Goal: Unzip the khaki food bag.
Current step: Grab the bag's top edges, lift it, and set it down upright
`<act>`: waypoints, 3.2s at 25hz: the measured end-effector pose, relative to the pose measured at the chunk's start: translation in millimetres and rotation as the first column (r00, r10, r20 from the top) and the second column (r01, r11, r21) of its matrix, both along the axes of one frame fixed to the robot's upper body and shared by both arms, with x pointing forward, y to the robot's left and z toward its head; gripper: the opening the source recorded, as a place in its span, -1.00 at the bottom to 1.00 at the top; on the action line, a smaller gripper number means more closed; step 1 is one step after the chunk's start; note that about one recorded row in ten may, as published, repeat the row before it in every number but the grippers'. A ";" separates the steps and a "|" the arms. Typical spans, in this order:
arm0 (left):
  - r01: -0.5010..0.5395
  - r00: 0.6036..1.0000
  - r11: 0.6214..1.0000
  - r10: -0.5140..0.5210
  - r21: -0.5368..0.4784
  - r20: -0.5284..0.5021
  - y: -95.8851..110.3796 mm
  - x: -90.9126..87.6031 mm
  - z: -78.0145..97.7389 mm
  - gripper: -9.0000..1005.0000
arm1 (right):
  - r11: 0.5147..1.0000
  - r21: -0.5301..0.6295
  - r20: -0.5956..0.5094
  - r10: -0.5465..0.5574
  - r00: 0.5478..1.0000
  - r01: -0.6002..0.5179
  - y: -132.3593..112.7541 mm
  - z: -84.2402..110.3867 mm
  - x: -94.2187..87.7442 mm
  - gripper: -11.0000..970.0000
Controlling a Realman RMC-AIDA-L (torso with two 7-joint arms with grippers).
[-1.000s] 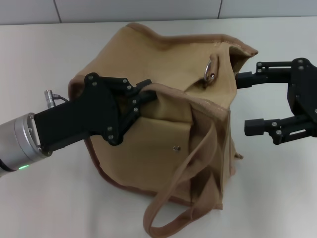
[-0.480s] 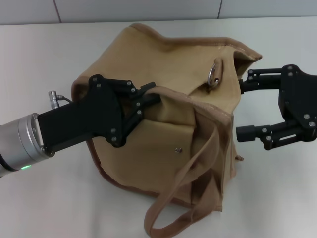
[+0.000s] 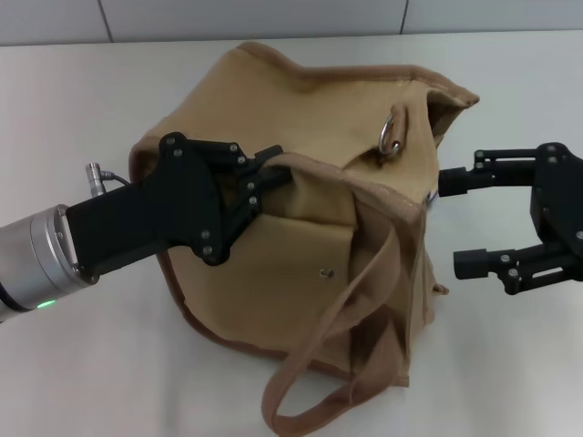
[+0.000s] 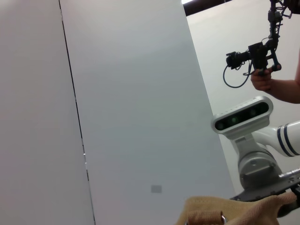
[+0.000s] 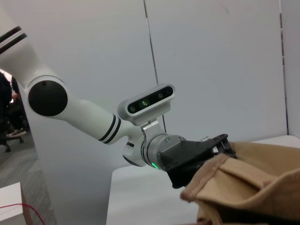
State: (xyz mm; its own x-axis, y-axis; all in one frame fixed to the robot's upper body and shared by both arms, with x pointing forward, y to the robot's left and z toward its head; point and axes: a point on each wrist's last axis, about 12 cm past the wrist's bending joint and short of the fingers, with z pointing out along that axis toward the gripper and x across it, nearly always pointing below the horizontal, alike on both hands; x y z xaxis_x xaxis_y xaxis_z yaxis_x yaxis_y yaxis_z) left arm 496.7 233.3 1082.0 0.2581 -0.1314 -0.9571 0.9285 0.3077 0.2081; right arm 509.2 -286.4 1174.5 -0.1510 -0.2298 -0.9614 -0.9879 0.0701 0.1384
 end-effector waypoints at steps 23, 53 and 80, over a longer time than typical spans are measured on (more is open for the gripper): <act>-0.025 1.000 1.000 0.025 -0.005 0.009 -1.8 7.3 3.1 -0.89 | 0.971 0.093 -0.033 -0.220 0.975 0.222 -32.8 -17.1 -6.9 0.50; -0.011 1.000 1.000 0.011 -0.006 0.014 -5.4 9.4 4.8 -0.89 | 0.991 0.031 -0.043 -0.125 0.991 0.127 11.9 -45.5 19.5 0.01; -0.048 0.999 0.999 0.048 -0.006 0.010 -2.2 12.4 4.4 -0.89 | 0.995 0.049 -0.045 -0.090 0.995 0.092 7.8 -46.0 10.4 -0.95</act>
